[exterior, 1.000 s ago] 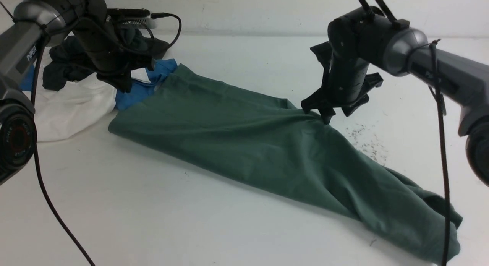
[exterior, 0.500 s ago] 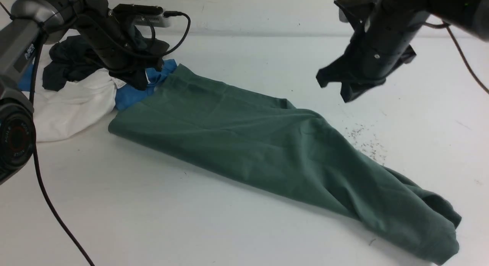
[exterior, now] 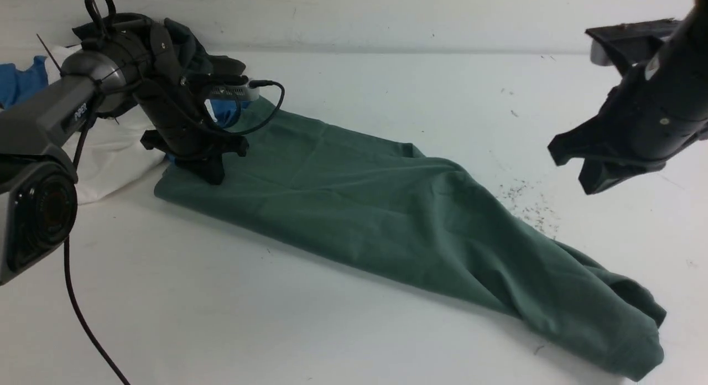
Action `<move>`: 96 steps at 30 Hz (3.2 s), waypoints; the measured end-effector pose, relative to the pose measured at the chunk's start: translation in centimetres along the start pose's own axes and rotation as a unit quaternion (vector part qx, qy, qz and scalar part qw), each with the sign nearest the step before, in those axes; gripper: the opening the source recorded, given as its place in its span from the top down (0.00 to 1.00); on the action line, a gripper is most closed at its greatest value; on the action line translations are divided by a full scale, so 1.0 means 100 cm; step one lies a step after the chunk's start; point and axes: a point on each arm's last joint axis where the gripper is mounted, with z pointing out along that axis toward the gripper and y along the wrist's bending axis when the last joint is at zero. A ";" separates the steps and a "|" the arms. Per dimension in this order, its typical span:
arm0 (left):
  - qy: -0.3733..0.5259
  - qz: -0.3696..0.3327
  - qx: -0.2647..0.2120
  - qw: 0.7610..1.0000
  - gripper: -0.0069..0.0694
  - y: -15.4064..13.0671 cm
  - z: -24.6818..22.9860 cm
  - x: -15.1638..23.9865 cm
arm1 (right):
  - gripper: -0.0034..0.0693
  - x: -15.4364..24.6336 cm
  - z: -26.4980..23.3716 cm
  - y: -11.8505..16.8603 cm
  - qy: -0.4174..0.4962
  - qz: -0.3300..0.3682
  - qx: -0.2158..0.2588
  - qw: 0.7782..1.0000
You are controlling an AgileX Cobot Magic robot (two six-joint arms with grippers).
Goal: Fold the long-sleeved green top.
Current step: Use both arms to drag the lower edge of the fabric forward and fold it over the upper edge
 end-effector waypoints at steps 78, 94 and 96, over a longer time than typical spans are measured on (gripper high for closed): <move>0.075 0.058 -0.062 0.994 0.92 -0.041 -0.043 0.123 | 0.92 0.012 0.126 -0.054 0.156 -0.026 -0.067 0.985; 0.098 0.060 -0.064 0.991 0.92 -0.038 -0.025 0.125 | 0.92 0.003 0.118 -0.117 0.114 0.075 -0.078 0.988; 0.097 0.057 -0.060 0.992 0.92 -0.038 -0.025 0.125 | 0.92 0.005 0.127 -0.122 0.125 0.081 -0.080 0.986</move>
